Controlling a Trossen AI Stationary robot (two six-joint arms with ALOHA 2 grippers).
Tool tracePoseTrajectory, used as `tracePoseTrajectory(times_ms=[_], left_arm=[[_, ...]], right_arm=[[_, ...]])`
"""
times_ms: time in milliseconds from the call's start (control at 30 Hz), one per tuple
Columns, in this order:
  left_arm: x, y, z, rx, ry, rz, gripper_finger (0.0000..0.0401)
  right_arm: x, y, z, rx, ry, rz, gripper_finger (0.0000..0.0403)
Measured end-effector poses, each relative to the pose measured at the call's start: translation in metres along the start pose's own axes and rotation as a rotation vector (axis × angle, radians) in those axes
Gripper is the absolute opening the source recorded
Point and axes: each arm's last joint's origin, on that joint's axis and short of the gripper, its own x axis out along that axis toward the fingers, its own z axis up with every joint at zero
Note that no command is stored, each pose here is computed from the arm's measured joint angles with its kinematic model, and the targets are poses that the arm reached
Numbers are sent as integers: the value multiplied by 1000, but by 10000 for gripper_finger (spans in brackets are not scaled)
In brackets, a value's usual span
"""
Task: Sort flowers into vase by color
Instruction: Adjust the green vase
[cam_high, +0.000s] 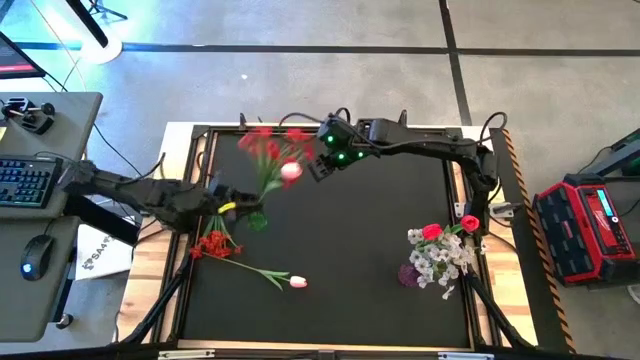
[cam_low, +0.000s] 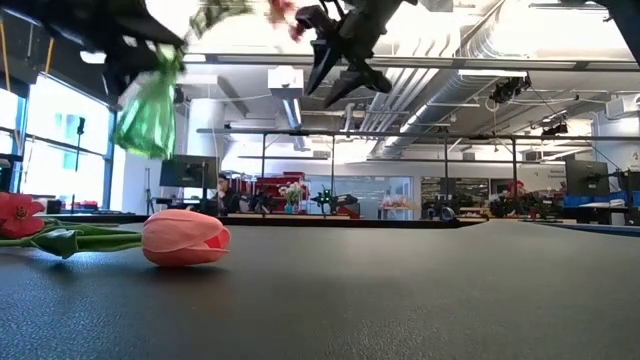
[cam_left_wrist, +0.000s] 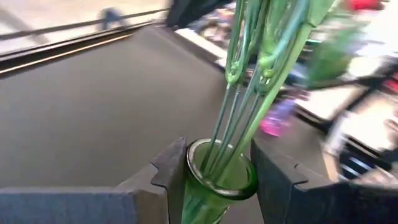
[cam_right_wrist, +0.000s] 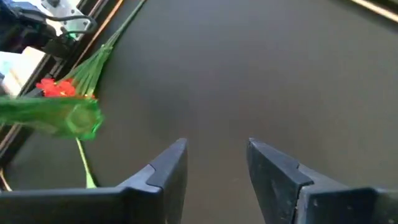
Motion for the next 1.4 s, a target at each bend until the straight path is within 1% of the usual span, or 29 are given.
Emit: tracePoseTrajectory(times_ms=[67,167,233,333,433,533,667,767,867,1000,1133,1200,1400], left_arm=[[-10,-5,-2,34,-6,-74,125],[-20,-7,-12,52,-31,-143,125],[-24,-5,-24,49,-62,-183,125],[-24,2,-50,53,-74,-241,125],[-20,11,-79,123,-48,-307,125],[-17,17,-100,136,-33,-364,125],[-19,16,-108,160,22,-421,125],[-21,14,-110,204,40,-458,125],[-22,15,-113,261,56,-460,125],[-21,18,-115,274,58,-402,128],[-20,20,-115,248,38,-328,135],[-20,21,-115,230,35,-311,141],[-20,23,-115,163,10,-249,172]], right_arm=[[-2,9,-6,4,-17,4,151],[-14,30,-14,-33,-95,48,151],[-26,45,-20,-74,-169,87,151],[-43,60,-28,-108,-266,110,151],[-60,66,-33,-121,-321,119,151],[-69,68,-36,-105,-330,135,151],[-76,73,-41,-92,-329,161,151],[-79,77,-47,-117,-325,176,151],[-80,81,-51,-166,-316,183,151],[-81,85,-56,-185,-291,213,151],[-82,90,-62,-196,-277,231,151],[-83,92,-64,-196,-274,237,151],[-83,95,-68,-196,-259,256,154]])
